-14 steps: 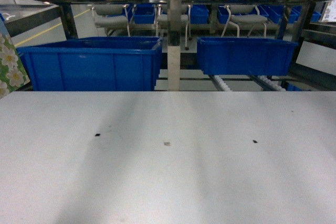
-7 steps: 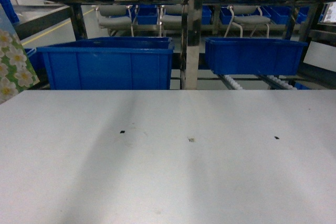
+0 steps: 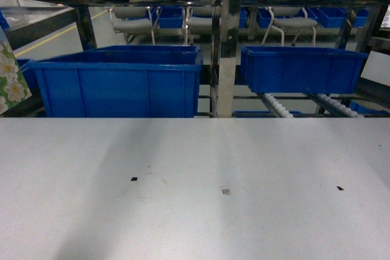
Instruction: Move flower gift bag to table near conveyor
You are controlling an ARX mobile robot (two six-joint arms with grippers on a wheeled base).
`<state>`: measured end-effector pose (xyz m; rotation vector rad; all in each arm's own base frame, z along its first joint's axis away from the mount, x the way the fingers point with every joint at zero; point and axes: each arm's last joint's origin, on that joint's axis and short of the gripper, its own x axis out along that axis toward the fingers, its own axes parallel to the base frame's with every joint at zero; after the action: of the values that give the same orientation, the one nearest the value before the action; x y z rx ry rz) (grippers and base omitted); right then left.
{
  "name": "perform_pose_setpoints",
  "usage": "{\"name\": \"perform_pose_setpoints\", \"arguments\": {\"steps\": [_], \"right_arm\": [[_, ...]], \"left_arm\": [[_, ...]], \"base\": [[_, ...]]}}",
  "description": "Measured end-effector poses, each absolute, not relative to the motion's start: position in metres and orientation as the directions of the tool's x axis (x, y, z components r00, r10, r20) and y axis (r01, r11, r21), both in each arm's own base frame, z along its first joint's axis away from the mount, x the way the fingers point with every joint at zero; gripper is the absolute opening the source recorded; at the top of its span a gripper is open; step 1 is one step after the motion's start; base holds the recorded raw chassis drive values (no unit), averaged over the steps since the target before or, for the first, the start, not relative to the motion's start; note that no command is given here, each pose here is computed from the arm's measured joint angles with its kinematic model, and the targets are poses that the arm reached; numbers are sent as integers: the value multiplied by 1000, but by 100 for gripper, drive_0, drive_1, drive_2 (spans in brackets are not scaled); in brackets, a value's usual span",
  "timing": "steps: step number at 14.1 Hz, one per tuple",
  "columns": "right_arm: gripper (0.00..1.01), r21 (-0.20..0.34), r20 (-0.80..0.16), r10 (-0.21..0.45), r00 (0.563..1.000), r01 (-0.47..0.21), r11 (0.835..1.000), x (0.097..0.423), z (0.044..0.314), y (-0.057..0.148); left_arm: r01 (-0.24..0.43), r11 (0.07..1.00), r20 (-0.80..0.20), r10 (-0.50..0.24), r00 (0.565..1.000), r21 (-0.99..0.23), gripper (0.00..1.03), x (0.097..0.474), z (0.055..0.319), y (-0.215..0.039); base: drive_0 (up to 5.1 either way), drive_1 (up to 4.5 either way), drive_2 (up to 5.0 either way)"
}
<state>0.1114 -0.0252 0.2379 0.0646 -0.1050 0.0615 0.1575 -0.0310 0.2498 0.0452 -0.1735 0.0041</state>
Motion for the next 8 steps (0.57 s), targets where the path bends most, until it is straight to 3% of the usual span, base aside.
{"name": "perform_pose_setpoints", "arguments": {"steps": [3, 8], "right_arm": [[2, 35, 146, 78, 986, -84, 996, 117, 236, -28], [2, -6, 118, 190, 975, -191, 982, 178, 203, -25]], "left_arm": [[-8, 999, 170, 0, 985, 45, 2, 157, 250, -31], [-8, 999, 171, 0, 985, 45, 2, 157, 250, -31]], "base": [[0, 0, 0], [0, 0, 0]]}}
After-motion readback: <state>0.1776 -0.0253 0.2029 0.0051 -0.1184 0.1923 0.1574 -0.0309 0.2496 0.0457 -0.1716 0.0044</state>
